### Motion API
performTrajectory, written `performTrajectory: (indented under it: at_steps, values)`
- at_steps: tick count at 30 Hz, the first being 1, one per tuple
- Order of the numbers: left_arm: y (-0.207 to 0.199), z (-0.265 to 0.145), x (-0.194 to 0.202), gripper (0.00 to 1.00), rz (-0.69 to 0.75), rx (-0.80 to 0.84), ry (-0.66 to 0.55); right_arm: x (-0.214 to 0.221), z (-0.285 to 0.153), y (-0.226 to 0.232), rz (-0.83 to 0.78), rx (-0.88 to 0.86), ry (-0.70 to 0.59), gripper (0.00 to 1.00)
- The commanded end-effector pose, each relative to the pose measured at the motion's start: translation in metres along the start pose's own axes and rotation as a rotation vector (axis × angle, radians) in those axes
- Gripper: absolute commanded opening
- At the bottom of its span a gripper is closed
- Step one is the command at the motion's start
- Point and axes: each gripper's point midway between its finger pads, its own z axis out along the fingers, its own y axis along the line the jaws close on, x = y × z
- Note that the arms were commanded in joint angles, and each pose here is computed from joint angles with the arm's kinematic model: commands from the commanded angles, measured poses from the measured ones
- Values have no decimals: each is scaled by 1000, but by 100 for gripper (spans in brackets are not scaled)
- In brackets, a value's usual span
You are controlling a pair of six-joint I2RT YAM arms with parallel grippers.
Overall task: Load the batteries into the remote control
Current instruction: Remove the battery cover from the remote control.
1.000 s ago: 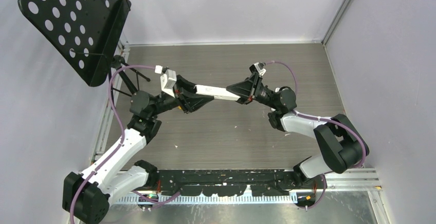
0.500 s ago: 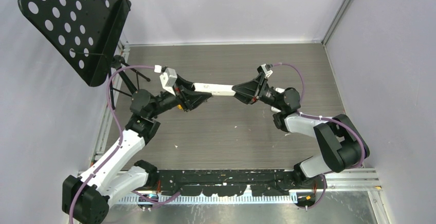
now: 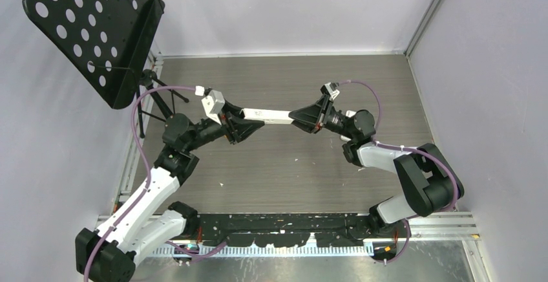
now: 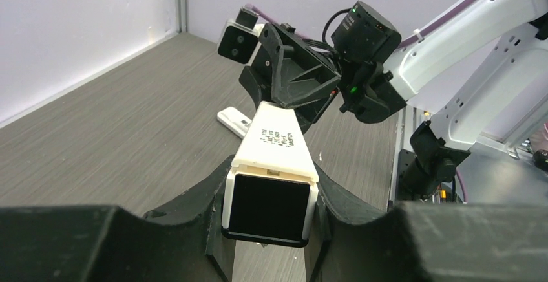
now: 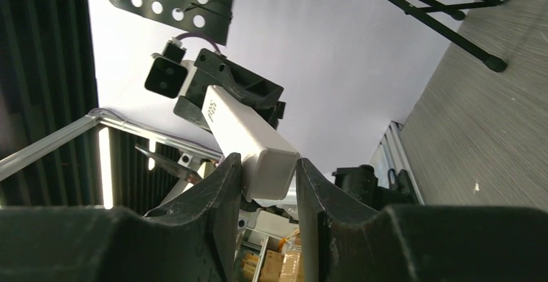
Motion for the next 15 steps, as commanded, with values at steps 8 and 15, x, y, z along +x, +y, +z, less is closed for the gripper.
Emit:
performTrajectory:
  at_steps: [8, 15]
  values:
    - [2, -12, -10, 0, 41, -68, 8, -1, -4, -5, -137, 60, 8, 58]
    - [0, -14, -5, 0, 34, -59, 26, 1, -2, 0, -138, 51, 20, 48]
